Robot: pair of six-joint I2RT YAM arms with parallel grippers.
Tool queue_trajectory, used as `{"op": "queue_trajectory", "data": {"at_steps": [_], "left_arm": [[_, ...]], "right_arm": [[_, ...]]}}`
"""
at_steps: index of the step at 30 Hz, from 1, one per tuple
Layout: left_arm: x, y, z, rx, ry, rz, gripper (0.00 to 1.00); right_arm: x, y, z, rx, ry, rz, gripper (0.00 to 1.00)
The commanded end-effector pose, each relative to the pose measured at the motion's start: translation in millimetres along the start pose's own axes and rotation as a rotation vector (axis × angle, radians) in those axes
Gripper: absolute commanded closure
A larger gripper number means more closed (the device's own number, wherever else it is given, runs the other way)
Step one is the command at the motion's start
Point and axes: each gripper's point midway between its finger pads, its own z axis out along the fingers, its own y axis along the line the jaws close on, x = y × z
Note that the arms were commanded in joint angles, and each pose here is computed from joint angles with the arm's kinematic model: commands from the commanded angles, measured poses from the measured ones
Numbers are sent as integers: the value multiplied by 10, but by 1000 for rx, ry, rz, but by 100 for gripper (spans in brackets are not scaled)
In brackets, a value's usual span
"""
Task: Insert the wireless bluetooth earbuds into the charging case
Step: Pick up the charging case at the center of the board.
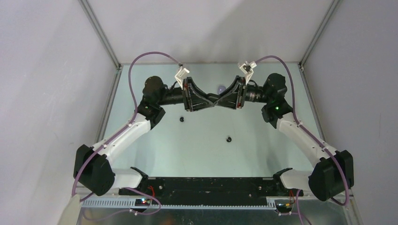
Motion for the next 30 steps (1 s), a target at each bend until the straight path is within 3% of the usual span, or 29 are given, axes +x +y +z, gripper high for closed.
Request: {"op": "queue_trajectory", "data": {"at_steps": [1, 11, 12, 13, 15, 17, 25, 30], "left_arm": [[-163, -110, 19, 22, -22, 69, 64], [-158, -138, 1, 24, -18, 81, 87], [-154, -153, -2, 30, -15, 82, 84], [-157, -166, -4, 36, -16, 86, 68], [-167, -196, -11, 47, -18, 90, 48], [-178, -217, -13, 53, -19, 92, 46], [-186, -213, -10, 54, -19, 92, 60], [-195, -217, -12, 51, -20, 95, 45]], "right_arm": [[-12, 154, -30, -40, 10, -78, 100], [-12, 175, -81, -68, 23, -67, 94], [-12, 179, -84, -74, 24, -69, 94], [-12, 180, -85, -75, 25, -60, 94], [-26, 165, -99, -73, 22, -51, 94], [-33, 158, -104, -75, 21, -42, 94], [-3, 166, -90, -88, 31, -37, 96], [43, 181, -56, -99, 44, -52, 96]]}}
